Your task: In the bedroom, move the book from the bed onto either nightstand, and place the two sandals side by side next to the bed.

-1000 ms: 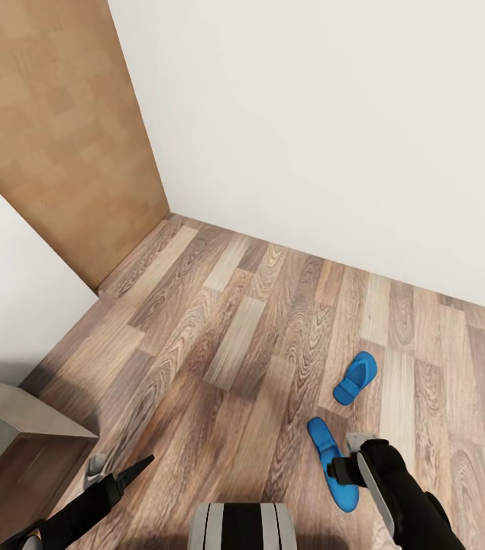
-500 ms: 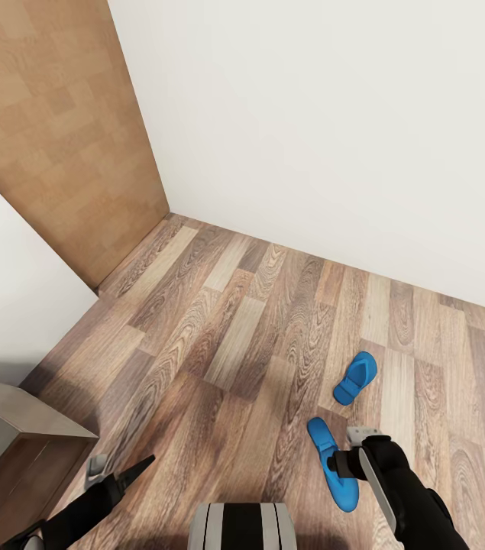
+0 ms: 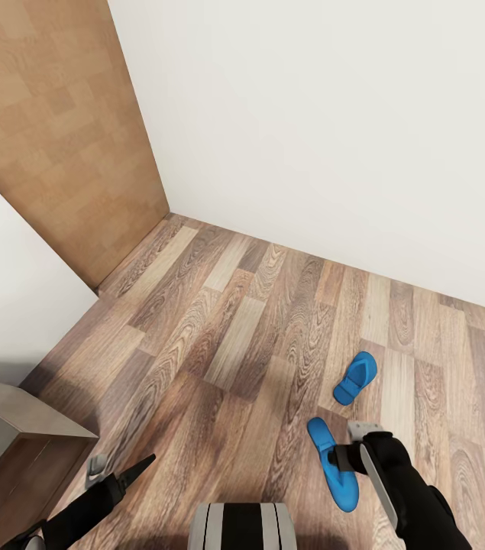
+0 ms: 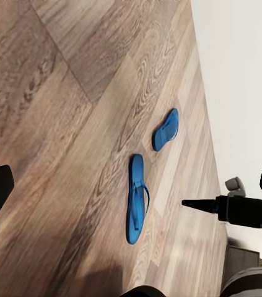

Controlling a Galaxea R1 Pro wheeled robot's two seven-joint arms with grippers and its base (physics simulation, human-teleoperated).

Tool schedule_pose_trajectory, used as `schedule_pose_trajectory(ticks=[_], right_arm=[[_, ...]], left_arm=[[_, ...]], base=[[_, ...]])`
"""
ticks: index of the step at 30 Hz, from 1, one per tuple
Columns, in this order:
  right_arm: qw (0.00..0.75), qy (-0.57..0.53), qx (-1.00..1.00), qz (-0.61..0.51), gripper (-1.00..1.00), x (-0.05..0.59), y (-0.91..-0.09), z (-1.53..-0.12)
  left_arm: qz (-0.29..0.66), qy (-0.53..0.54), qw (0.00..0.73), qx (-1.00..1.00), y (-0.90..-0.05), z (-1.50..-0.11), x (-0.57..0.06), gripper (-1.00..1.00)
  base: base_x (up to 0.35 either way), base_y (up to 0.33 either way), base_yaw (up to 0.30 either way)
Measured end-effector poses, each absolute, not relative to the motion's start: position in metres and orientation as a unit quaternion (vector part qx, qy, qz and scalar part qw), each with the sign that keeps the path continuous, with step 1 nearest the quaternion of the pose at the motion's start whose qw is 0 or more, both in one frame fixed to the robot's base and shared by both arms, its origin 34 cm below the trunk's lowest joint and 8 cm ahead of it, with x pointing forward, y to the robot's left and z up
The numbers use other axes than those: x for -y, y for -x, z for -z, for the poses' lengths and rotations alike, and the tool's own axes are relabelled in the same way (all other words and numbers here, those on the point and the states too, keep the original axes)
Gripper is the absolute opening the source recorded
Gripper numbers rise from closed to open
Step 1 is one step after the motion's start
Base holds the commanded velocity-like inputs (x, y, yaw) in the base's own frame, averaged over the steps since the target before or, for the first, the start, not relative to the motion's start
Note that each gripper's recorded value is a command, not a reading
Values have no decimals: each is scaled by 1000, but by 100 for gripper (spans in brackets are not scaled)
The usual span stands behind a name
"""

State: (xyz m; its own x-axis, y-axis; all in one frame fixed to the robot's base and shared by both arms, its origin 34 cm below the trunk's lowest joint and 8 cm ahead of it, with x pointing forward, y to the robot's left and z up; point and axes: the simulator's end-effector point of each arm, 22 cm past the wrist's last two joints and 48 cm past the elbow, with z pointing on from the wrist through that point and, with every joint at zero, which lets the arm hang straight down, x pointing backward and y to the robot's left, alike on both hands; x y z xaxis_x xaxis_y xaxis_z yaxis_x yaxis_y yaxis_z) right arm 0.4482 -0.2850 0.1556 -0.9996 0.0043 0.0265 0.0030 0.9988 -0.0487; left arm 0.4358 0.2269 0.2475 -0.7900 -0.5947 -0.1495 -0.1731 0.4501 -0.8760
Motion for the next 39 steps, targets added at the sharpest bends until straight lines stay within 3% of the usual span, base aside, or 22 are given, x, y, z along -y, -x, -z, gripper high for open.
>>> schedule_pose_trajectory(ticks=[16, 26, 39], right_arm=[[-13, 0, 1000, -23, 100, 282, -466, -164], [-110, -4, 994, -21, 100, 279, -506, -166], [-106, -5, 994, -23, 100, 282, -502, -156]], left_arm=[[466, 240, 218, -823, -428, -240, -226, 100], [465, 241, 219, -824, -427, -239, -227, 100], [464, 249, 209, -824, -420, -230, -222, 100]], base=[[0, 0, 0], [0, 0, 0], [0, 0, 0]])
